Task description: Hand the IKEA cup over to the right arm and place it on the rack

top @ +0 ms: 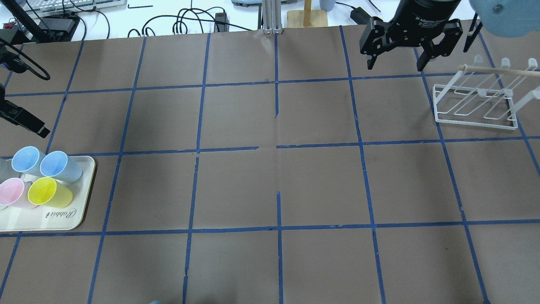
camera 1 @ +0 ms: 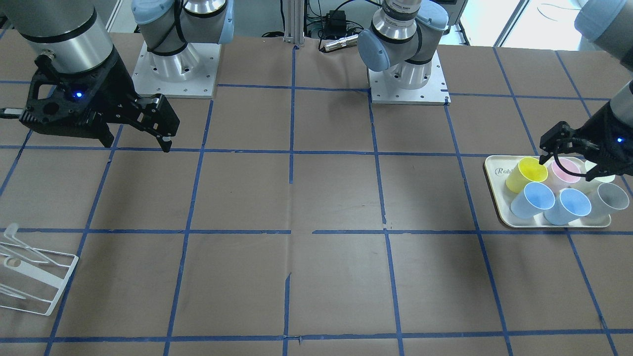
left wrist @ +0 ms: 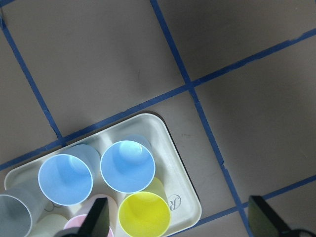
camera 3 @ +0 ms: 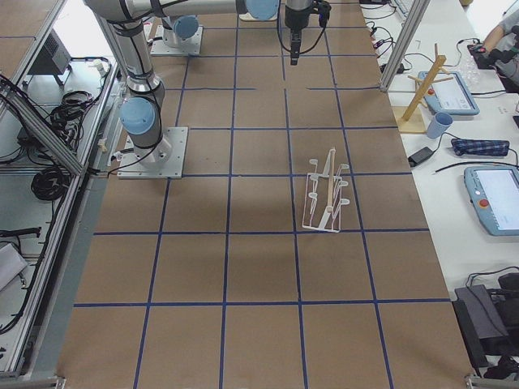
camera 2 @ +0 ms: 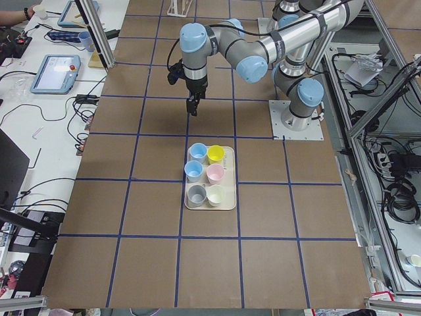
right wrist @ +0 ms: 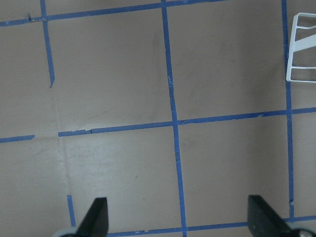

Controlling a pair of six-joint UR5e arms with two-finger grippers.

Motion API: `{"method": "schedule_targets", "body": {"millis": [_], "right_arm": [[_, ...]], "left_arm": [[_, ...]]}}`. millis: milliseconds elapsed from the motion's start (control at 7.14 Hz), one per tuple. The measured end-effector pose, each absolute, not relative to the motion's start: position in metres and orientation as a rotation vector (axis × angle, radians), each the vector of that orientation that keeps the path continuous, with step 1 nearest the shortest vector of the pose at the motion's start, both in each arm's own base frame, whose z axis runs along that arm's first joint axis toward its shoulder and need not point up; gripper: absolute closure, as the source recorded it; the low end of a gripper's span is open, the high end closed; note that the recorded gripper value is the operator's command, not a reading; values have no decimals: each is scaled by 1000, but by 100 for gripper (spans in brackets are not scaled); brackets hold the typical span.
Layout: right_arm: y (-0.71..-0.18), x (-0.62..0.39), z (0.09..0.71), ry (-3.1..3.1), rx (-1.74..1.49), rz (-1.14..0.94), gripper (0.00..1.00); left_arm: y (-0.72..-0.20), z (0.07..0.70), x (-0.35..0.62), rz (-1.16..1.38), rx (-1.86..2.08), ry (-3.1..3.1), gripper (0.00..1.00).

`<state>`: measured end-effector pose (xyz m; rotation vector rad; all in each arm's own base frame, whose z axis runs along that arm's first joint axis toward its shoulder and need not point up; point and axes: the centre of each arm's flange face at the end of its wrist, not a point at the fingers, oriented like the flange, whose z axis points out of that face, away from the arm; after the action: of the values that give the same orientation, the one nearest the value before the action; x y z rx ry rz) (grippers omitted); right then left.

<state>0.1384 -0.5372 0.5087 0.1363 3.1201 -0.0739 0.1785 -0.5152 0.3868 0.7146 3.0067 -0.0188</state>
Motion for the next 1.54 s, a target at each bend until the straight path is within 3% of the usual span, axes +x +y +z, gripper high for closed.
{"method": "schedule_targets", "body": {"millis": [420, 1541], "right_arm": [[-537, 139, 509, 3120, 136, -74, 0], [-537, 139, 509, 3118, 136, -74, 0]], "left_arm": [[-504, 337, 209, -83, 767, 2933, 0], [-504, 307, 246, -84, 901, 2933, 0]]}}
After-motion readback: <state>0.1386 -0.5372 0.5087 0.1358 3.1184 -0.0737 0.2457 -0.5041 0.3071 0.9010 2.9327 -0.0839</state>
